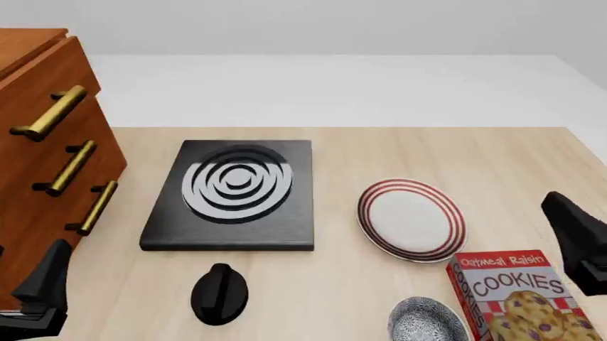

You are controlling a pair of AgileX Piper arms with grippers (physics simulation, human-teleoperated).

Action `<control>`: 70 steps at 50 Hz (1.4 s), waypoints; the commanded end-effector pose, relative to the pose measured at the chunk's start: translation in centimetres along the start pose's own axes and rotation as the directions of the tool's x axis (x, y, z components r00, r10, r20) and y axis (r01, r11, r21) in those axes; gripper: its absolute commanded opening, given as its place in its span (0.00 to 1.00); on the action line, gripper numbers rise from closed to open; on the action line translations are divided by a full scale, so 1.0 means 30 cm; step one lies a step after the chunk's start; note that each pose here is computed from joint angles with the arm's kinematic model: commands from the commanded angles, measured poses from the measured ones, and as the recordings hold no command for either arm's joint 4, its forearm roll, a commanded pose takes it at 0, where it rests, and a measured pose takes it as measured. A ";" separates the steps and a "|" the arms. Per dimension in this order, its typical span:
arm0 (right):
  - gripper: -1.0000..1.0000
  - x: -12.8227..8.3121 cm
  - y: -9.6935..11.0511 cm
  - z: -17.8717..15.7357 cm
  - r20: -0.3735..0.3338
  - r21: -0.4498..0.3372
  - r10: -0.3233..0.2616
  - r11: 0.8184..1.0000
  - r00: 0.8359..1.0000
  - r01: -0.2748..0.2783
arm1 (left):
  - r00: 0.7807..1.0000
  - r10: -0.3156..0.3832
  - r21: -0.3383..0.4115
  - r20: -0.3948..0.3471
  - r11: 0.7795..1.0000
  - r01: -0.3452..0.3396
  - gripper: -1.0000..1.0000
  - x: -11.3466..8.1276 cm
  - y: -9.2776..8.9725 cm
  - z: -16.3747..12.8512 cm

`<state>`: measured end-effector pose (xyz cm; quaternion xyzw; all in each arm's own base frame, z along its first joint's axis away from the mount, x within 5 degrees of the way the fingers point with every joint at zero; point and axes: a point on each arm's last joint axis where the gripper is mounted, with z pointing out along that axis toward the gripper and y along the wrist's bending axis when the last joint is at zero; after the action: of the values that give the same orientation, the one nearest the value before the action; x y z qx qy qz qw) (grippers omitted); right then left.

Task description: Pick the akita bowl on the ramekin and place it on the plate.

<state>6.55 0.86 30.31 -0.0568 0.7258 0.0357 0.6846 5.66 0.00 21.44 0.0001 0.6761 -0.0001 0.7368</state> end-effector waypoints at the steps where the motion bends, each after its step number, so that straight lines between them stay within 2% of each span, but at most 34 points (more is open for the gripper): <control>1: 1.00 -0.089 0.025 0.083 -0.183 -0.091 -0.014 0.996 0.983 -0.003 | 1.000 0.000 0.000 0.000 1.000 0.000 1.00 0.000 0.000 0.000; 4: 1.00 -0.100 0.033 0.106 -0.242 -0.098 0.030 0.994 0.970 -0.055 | 1.000 0.000 0.000 0.000 1.000 0.000 1.00 0.000 0.000 0.000; 6: 1.00 -0.110 0.039 0.114 -0.267 -0.110 0.030 0.992 0.963 -0.061 | 1.000 0.000 0.000 0.000 1.000 0.000 1.00 0.000 0.000 0.000; 9: 1.00 -0.101 0.062 0.141 -0.336 -0.135 0.073 0.983 0.939 -0.125 | 1.000 0.000 0.000 0.000 1.000 0.000 1.00 0.000 0.000 0.000; 14: 1.00 -0.079 0.089 0.172 -0.417 -0.162 0.073 0.975 0.906 -0.153 | 1.000 0.000 0.000 0.000 1.000 0.000 1.00 0.000 0.000 0.000; 15: 1.00 -0.068 0.093 0.180 -0.431 -0.173 0.044 0.976 0.901 -0.131 | 1.000 0.000 0.000 0.000 1.000 0.000 1.00 0.000 0.000 0.000; 28: 1.00 0.019 0.110 0.191 -0.548 -0.217 -0.061 0.974 0.834 -0.072 | 1.000 0.000 0.000 0.000 1.000 0.000 1.00 0.000 0.000 0.000; 37: 1.00 0.042 0.110 0.168 -0.591 -0.223 -0.072 0.972 0.804 -0.077 | 1.000 0.000 0.000 0.000 1.000 0.000 1.00 0.000 0.000 0.000; 42: 1.00 0.070 0.126 0.162 -0.622 -0.238 -0.071 0.966 0.780 -0.102 | 1.000 0.000 0.000 0.000 1.000 0.000 1.00 0.000 0.000 0.000; 45: 1.00 0.080 0.125 0.156 -0.630 -0.244 -0.083 0.965 0.772 -0.095 | 1.000 0.000 0.000 0.000 1.000 0.000 1.00 0.000 0.000 0.000; 50: 1.00 0.119 0.128 0.146 -0.655 -0.253 -0.099 0.963 0.749 -0.094 | 1.000 0.000 0.000 0.000 1.000 0.000 1.00 0.000 0.000 0.000; 59: 1.00 0.160 0.130 0.135 -0.680 -0.253 -0.102 0.962 0.726 -0.101 | 1.000 0.000 0.000 0.000 1.000 0.000 1.00 0.000 0.000 0.000; 70: 1.00 0.190 0.126 0.133 -0.697 -0.243 -0.101 0.965 0.710 -0.100 | 1.000 0.000 0.000 0.000 1.000 0.000 1.00 0.000 0.000 0.000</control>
<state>9.87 4.99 25.28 -0.1573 0.9145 0.1092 0.3564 5.66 0.00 21.44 0.0001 0.6761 -0.0001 0.7368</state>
